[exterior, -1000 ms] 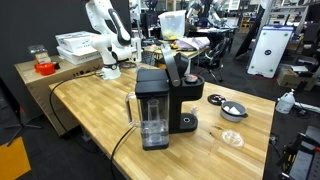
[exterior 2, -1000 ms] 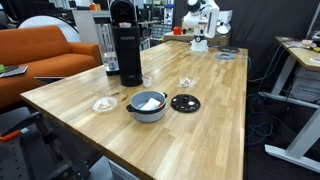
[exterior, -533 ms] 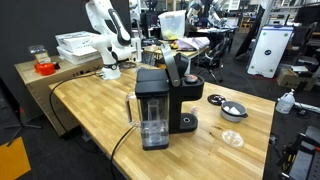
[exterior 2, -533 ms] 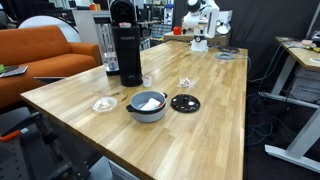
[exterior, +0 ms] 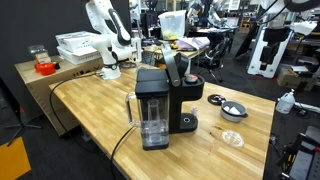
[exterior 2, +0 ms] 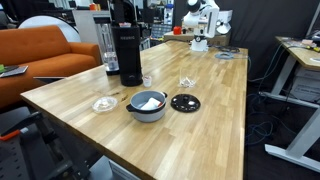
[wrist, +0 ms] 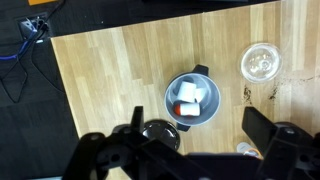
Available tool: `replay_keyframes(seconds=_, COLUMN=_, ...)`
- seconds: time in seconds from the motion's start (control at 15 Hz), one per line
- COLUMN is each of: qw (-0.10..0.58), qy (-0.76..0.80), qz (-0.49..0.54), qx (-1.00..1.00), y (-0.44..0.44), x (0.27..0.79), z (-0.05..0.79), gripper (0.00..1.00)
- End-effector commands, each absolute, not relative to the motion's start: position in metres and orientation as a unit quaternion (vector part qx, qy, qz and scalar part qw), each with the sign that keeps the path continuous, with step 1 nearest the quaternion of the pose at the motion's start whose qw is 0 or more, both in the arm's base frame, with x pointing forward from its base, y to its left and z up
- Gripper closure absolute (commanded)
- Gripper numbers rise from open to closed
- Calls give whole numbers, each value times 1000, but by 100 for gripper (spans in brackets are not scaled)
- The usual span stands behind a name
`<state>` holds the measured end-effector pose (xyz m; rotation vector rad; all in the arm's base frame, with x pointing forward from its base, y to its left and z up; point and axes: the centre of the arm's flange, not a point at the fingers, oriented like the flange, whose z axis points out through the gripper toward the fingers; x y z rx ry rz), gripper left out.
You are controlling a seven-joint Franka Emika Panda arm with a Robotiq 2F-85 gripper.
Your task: Take the black lid from the table and put it on the gray pot
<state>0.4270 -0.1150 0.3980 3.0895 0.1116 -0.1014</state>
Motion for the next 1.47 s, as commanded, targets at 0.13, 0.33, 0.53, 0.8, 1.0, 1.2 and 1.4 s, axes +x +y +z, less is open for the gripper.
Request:
replay_keyframes(seconds=0.13, qw=25, qy=35, qz=-40, qx=998, y=-118, x=438, z=390, gripper=0)
replay_keyframes(seconds=0.33, qw=26, qy=35, qz=-37, qx=998, y=-118, x=439, z=392, gripper=0)
replay_keyframes(seconds=0.53, qw=26, qy=34, qz=-37, qx=998, y=-118, x=439, z=392, gripper=0)
replay_keyframes(seconds=0.8, qw=31, qy=54, qz=-25, qx=998, y=-115, x=450, z=387, gripper=0)
replay_keyframes(seconds=1.0, qw=25, qy=78, qz=1, qx=997, y=-104, x=470, z=380, gripper=0)
replay_keyframes(seconds=1.2, qw=26, qy=94, qz=-6, qx=995, y=-104, x=493, z=363, gripper=0)
replay_keyframes(seconds=1.4, qw=49, qy=107, qz=-4, qx=993, y=-108, x=524, z=350, gripper=0)
